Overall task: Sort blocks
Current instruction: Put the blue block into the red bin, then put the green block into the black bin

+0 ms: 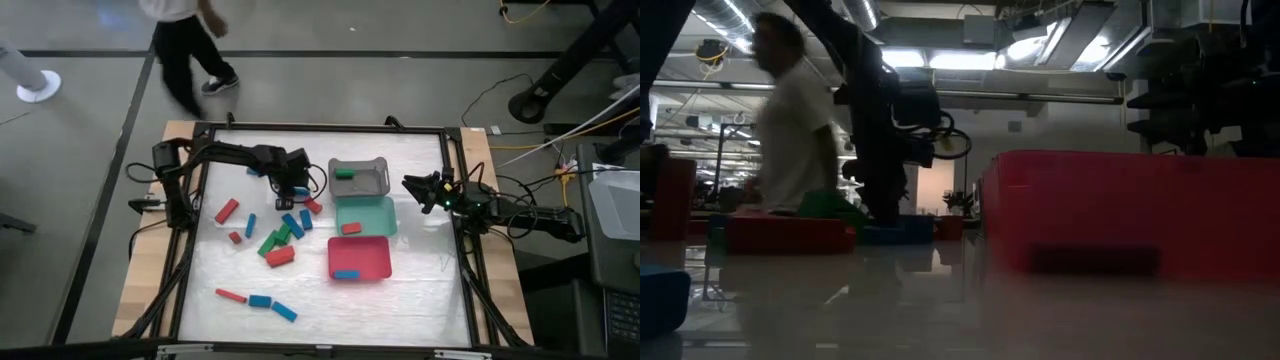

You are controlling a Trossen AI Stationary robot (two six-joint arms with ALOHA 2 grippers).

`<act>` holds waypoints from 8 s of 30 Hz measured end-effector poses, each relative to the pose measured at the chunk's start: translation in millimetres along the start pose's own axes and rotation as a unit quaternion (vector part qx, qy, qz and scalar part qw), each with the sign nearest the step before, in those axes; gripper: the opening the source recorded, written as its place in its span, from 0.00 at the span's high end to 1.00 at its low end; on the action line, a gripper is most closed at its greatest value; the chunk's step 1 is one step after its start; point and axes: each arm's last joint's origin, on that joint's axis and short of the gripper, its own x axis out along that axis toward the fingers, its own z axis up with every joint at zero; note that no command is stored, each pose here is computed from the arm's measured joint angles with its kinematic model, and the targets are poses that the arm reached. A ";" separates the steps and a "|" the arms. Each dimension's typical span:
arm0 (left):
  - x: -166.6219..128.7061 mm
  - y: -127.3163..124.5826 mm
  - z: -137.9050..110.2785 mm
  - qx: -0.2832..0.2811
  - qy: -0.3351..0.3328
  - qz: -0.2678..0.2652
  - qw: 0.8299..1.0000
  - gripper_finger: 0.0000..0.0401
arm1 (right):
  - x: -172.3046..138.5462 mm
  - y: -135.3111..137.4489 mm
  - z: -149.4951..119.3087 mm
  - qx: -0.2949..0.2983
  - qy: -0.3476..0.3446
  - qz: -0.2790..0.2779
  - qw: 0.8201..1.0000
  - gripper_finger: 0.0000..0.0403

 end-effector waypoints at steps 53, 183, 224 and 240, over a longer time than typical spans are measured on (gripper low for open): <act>-30.5 -192.9 85.0 -0.209 -0.289 -0.269 0.894 0.61 | 89.2 108.8 80.5 -0.287 0.140 0.182 0.930 0.54; -95.1 -108.3 31.0 -0.553 -0.418 -0.174 0.699 0.98 | 160.7 109.6 40.2 -0.308 0.164 0.201 0.915 0.54; -97.0 -122.3 31.1 -0.522 -0.418 -0.186 0.720 0.96 | 190.7 98.4 9.4 -0.338 0.147 0.204 0.907 0.84; -97.0 -121.4 31.2 -0.493 -0.426 -0.168 0.740 0.75 | 190.9 97.9 9.8 -0.330 0.149 0.203 0.910 0.89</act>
